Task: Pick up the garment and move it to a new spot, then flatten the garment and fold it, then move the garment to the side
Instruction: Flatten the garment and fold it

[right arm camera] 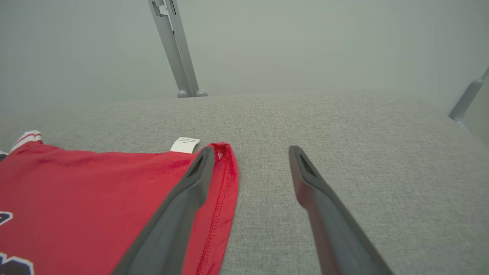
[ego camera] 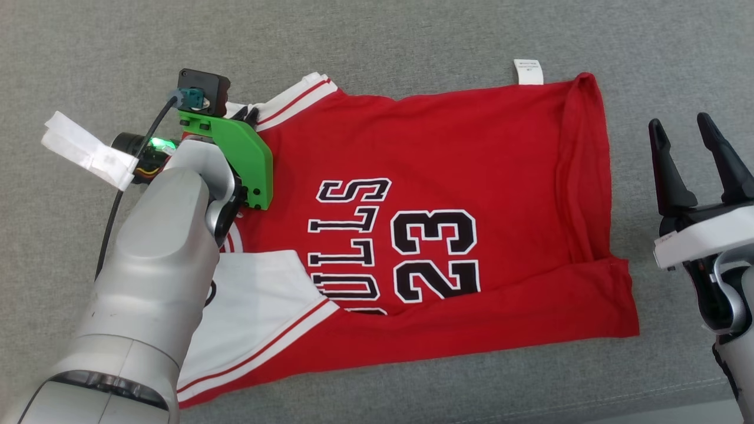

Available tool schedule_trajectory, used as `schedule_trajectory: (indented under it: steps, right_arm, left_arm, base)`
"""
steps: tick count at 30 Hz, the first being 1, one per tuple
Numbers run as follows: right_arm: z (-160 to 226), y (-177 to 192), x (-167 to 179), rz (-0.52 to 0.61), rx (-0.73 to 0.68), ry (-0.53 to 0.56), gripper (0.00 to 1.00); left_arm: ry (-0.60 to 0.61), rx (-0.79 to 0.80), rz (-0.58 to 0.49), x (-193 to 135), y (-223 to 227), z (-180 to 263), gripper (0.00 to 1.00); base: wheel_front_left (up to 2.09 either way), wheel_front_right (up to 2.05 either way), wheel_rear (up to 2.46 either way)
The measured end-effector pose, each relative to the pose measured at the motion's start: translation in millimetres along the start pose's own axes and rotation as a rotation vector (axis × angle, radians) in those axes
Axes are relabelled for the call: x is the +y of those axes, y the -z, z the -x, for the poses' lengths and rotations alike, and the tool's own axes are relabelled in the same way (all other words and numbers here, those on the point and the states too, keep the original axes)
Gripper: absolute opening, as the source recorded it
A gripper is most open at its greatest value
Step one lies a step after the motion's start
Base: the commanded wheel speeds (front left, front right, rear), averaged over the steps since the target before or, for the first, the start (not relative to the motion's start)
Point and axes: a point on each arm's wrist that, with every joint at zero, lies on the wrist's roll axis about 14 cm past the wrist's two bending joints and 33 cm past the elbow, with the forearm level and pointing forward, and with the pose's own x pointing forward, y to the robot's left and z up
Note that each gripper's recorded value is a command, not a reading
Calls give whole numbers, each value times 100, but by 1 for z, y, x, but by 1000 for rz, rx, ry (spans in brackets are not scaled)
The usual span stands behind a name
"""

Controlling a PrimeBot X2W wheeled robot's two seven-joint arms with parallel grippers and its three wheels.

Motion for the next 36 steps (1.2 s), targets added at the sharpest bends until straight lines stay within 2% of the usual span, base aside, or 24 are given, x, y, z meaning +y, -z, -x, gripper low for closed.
schedule_trajectory:
  steps: [11, 18, 19, 20, 21, 27, 36]
  right_arm:
    - [-64, 38, 27, -25, 129, -102, 100]
    - [-79, 71, 37, -38, 234, -122, 99]
    - [-80, 72, 36, -38, 237, -121, 46]
    - [-81, 72, 35, -41, 237, -116, 18]
    - [-81, 71, 33, -45, 235, -110, 0]
    - [-81, 53, 29, -37, 173, -115, 0]
    - [-77, -11, 24, -23, -12, -124, 0]
  left_arm:
    - [-3, -81, 39, 9, -1, 4, 0]
    - [-17, -118, 60, 18, -1, 10, 0]
    - [-19, -126, 62, 18, -2, 11, 0]
    - [-20, -134, 62, 19, -3, 12, 0]
    - [-21, -148, 68, 18, -5, 13, 0]
    - [-34, -251, 86, 18, -22, 20, 0]
    - [-54, -508, 76, 21, -76, 55, 0]
  base:
    - [0, 0, 0]
    - [0, 0, 0]
    - [0, 0, 0]
    - [0, 0, 0]
    - [0, 0, 0]
    - [0, 0, 0]
    - [0, 0, 0]
